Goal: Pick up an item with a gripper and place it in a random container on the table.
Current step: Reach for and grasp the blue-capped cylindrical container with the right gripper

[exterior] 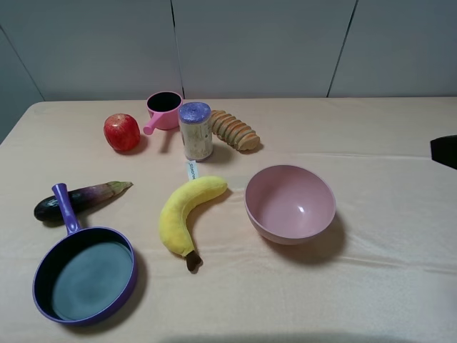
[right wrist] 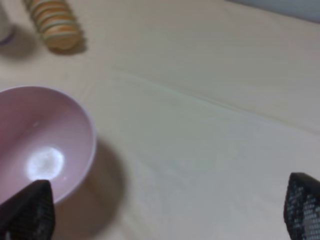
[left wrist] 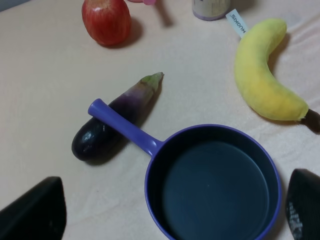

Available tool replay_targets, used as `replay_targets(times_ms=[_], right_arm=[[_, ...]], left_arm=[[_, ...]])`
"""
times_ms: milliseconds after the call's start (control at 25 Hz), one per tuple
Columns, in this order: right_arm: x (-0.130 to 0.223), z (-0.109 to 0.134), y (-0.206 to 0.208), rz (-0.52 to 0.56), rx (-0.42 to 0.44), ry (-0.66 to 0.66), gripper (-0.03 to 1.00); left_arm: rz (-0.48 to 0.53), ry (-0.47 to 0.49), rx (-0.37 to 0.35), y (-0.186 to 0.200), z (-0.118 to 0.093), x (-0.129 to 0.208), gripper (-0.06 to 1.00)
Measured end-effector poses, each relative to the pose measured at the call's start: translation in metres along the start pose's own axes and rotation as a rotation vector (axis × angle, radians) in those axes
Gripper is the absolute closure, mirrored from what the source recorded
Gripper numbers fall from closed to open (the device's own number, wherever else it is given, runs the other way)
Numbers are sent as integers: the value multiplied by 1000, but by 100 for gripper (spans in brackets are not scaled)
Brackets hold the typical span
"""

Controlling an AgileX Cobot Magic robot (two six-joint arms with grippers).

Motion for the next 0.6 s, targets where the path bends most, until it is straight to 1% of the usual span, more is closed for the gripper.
replay_targets(times_ms=[200, 400, 600], right_arm=[[-13, 17, -29, 3, -89, 80, 27], [-26, 33, -54, 19, -151, 134, 27], [-49, 52, -73, 36, -216, 191, 27]], left_arm=[[0, 0, 0, 0, 0, 0, 6], [0, 0, 0, 0, 0, 0, 6], [0, 0, 0, 0, 0, 0, 6]])
Point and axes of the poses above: a point on each arm's last joint axis where the gripper is mounted, y pointing back along that axis away from the gripper, z along the wrist's bending axis when the last joint is at zero, x = y × z, the point moved 4 cm from there along -y, pointing out along that axis toward the gripper, and after that the axes turned 8 degrees about y, right-handed, at the moved point
